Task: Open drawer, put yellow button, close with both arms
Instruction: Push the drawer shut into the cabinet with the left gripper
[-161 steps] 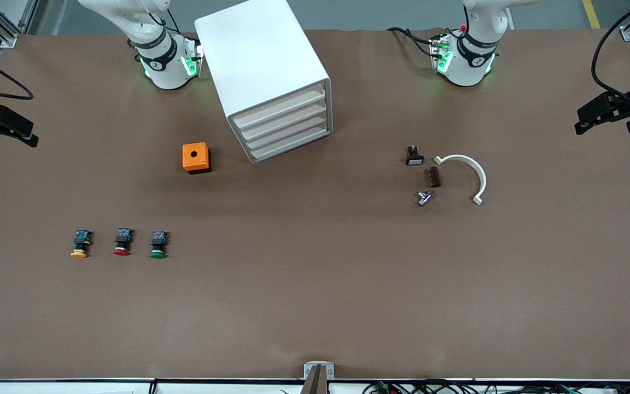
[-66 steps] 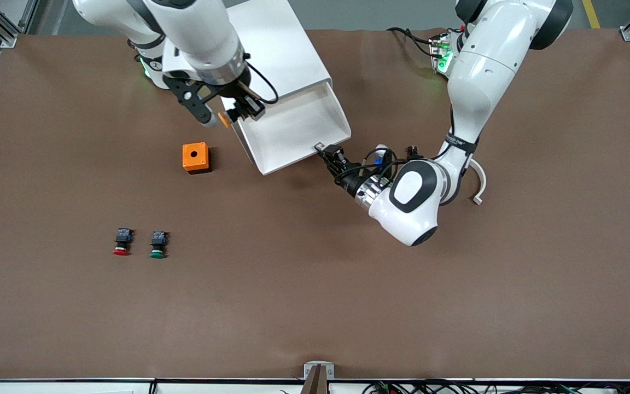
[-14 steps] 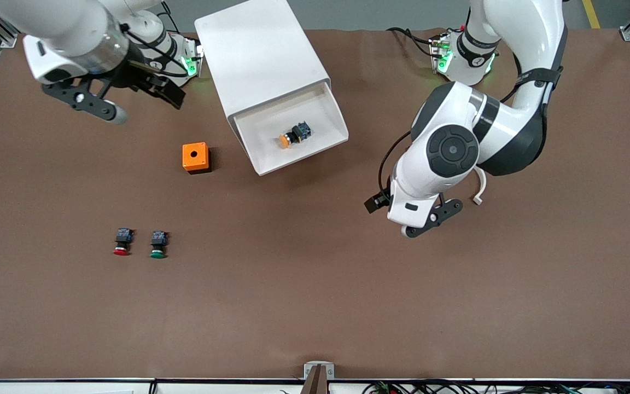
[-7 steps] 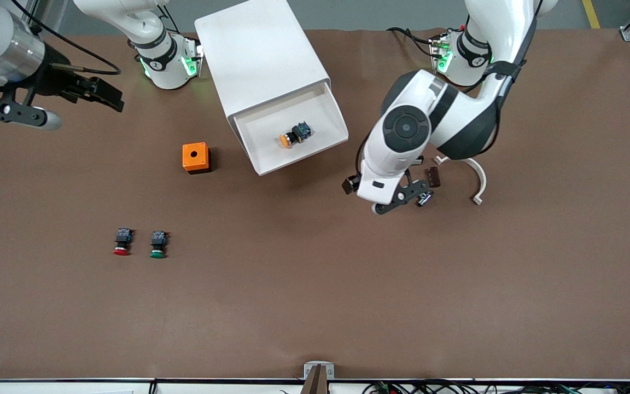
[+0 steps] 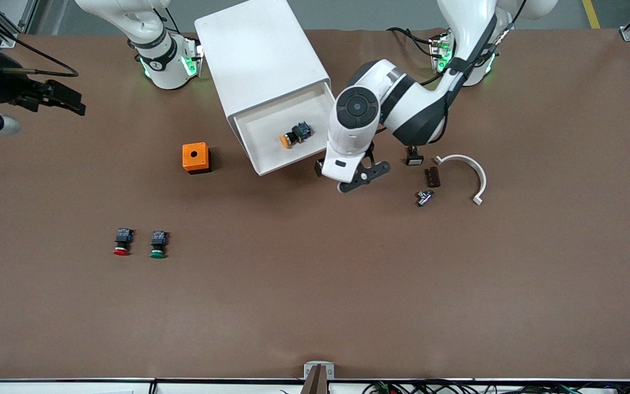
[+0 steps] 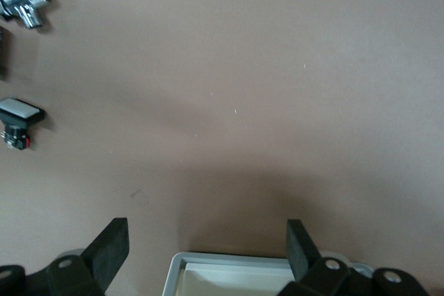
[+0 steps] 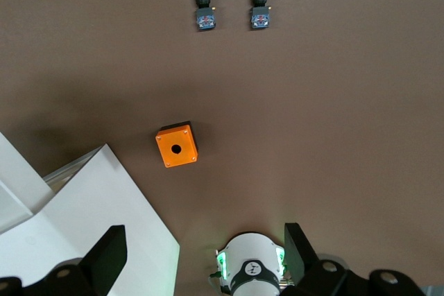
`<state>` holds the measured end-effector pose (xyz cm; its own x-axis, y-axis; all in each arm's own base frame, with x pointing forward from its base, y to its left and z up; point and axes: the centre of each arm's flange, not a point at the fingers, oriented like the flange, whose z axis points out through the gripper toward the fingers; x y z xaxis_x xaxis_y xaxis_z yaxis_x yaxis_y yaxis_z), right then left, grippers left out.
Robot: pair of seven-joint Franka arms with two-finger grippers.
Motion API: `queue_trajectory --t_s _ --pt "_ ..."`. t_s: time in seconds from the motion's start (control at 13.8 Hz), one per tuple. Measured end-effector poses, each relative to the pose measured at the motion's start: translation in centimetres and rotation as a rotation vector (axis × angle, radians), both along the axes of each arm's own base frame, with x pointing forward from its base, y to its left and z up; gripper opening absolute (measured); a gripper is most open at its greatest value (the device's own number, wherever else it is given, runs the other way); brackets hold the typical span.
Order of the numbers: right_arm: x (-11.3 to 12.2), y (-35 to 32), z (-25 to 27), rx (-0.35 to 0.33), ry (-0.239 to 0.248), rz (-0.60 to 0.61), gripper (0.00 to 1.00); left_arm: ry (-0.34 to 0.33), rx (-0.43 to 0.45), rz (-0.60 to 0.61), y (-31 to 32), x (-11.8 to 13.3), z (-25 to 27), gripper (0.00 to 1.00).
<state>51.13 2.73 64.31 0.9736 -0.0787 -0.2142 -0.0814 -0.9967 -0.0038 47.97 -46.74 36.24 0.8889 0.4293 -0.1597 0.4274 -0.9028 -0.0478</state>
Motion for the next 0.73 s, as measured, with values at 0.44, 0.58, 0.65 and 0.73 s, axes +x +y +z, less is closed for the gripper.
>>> queue_trajectory --t_s 0.44,0.58,0.65,0.73 --pt "0.0 -2.7 1.0 0.009 -0.038 0.042 1.0 0.002 -0.026 -0.054 -3.0 -3.0 0.1 1.0" --pt "0.0 -3.0 2.1 -0.006 -0.084 0.072 1.0 0.003 -0.04 -0.059 -3.6 -3.6 0.0 1.0" --pt "0.1 -3.2 2.6 -0.008 -0.106 0.085 1.0 0.005 -0.044 -0.067 -4.1 -4.1 -0.1 1.0" --pt "0.2 -3.5 2.8 -0.009 -0.117 0.089 1.0 0.005 -0.047 -0.07 -4.8 -5.0 -0.2 1.0"
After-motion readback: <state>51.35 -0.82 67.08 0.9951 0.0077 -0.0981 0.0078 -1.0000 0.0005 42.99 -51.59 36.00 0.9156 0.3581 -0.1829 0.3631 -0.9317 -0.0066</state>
